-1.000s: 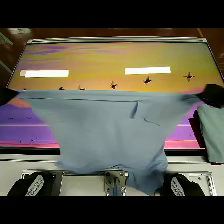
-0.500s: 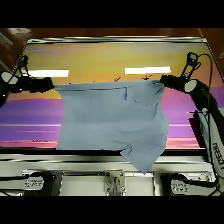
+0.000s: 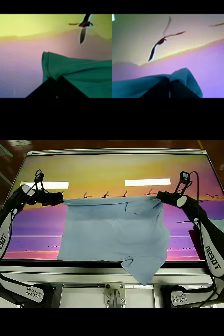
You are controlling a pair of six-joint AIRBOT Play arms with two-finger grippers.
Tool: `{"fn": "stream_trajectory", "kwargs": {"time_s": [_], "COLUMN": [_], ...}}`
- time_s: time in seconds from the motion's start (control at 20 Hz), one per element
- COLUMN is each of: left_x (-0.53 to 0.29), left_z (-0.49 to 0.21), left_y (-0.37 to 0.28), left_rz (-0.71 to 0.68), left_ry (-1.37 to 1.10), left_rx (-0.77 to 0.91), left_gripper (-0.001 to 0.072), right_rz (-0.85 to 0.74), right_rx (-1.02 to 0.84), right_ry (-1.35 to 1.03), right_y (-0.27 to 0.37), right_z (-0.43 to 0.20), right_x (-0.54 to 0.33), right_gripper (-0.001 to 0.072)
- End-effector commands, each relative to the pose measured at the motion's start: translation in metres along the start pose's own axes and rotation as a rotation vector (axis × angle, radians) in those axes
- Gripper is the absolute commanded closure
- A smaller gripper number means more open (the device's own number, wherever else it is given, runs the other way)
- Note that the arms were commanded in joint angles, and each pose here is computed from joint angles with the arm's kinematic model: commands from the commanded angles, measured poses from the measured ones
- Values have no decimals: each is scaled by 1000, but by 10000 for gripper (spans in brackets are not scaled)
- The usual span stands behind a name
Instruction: Fold the shirts.
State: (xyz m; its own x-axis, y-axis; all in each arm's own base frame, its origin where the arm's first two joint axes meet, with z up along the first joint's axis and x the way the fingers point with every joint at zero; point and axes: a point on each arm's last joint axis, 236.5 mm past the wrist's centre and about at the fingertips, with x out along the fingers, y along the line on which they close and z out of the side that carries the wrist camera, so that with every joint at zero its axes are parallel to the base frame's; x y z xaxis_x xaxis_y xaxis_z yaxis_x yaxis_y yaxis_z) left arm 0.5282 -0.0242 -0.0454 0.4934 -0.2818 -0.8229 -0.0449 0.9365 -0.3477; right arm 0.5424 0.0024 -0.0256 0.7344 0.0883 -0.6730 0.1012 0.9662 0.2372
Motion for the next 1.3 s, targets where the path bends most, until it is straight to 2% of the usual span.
{"fn": "stream_trajectory", "kwargs": {"time_s": [0.0,0.2,0.35,0.6,0.9,1.25], "left_x": [-12,-32,-29,-25,-37,-39], "left_z": [-44,-102,-117,-119,-135,-173], "left_y": [-4,-8,-6,3,-1,-3], "left_rz": [-46,-96,-101,-67,-78,-96], "left_ry": [212,482,548,553,640,757], "left_rx": [-1,-8,-24,-53,-74,-106], "left_gripper": [667,667,667,667,667,667], "right_rz": [1,27,-3,-38,-69,-103], "right_rx": [-54,-1,54,118,147,127], "right_ry": [232,646,738,777,676,671], "right_y": [-6,-11,-14,-20,-27,-36], "right_z": [-40,-124,-158,-181,-164,-164], "right_x": [-36,-90,-95,-96,-80,-80], "right_gripper": [653,653,653,653,653,636]}}
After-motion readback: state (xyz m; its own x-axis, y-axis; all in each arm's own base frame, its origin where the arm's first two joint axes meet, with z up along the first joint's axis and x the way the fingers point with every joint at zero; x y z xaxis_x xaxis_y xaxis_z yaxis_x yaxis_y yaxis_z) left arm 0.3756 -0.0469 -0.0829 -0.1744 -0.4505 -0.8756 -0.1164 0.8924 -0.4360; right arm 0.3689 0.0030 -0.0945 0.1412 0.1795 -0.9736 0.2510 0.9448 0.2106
